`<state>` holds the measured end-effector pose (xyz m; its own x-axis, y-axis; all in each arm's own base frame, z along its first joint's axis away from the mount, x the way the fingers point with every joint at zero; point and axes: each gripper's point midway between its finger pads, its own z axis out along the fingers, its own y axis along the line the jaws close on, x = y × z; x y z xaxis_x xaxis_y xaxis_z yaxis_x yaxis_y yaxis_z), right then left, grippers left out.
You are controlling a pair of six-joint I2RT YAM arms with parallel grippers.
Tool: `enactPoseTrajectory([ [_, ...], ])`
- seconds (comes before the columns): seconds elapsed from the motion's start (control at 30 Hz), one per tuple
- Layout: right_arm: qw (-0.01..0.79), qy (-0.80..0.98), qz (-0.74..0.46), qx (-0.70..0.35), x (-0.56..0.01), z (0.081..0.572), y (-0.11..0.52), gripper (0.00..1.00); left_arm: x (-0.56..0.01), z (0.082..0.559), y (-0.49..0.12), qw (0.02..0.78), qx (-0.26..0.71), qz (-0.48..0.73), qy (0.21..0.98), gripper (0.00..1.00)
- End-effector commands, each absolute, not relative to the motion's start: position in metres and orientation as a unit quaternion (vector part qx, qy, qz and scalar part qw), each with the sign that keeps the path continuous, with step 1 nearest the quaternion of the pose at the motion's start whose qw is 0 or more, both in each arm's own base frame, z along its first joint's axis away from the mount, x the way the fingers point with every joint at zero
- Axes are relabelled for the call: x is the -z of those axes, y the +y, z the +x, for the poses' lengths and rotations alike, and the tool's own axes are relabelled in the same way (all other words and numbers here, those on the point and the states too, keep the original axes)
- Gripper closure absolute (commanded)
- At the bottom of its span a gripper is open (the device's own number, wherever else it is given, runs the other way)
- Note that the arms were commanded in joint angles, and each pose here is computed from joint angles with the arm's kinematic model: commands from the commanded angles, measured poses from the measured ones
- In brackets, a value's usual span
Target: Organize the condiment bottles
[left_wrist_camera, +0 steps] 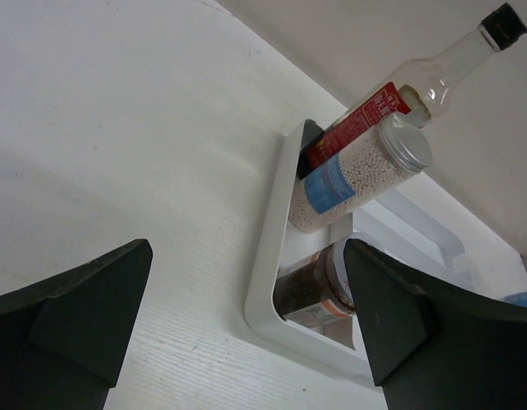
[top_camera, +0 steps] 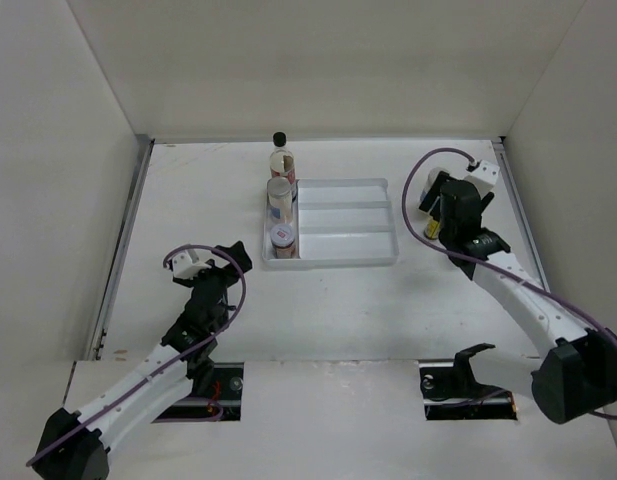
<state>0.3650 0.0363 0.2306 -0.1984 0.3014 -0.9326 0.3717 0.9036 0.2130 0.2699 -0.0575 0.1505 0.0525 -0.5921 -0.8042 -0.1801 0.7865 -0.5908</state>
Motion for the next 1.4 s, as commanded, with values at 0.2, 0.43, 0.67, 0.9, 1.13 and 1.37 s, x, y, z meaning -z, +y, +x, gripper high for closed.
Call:
enactPoseTrajectory([
  [0.2, 0.555, 0.805, 0.208, 0.035, -0.198, 0.39, 0.017, 0.27, -0.16, 0.274, -0.061, 0.671, 0.173, -0.29, 0.66, 0.03],
  [0.43, 0.551, 0.809, 0.202, 0.036, -0.189, 0.412, 0.013, 0.34, -0.159, 0.275, -0.063, 0.67, 0.173, -0.288, 0.662, 0.03],
  [0.67, 0.541, 0.814, 0.207, 0.049, -0.176, 0.421, 0.008, 0.4, -0.157, 0.275, -0.062, 0.669, 0.172, -0.287, 0.664, 0.03],
  [0.9, 0.544, 0.812, 0.202, 0.066, -0.178, 0.43, 0.005, 0.57, -0.157, 0.276, -0.064, 0.669, 0.175, -0.285, 0.664, 0.03],
  [1.13, 0.573, 0.79, 0.193, 0.099, -0.209, 0.414, 0.011, 0.7, -0.158, 0.276, -0.065, 0.669, 0.177, -0.285, 0.663, 0.03],
  [1.37, 0.638, 0.76, 0.123, 0.02, -0.283, 0.393, 0.103, 0.7, -0.161, 0.274, -0.068, 0.671, 0.185, -0.282, 0.66, 0.03],
])
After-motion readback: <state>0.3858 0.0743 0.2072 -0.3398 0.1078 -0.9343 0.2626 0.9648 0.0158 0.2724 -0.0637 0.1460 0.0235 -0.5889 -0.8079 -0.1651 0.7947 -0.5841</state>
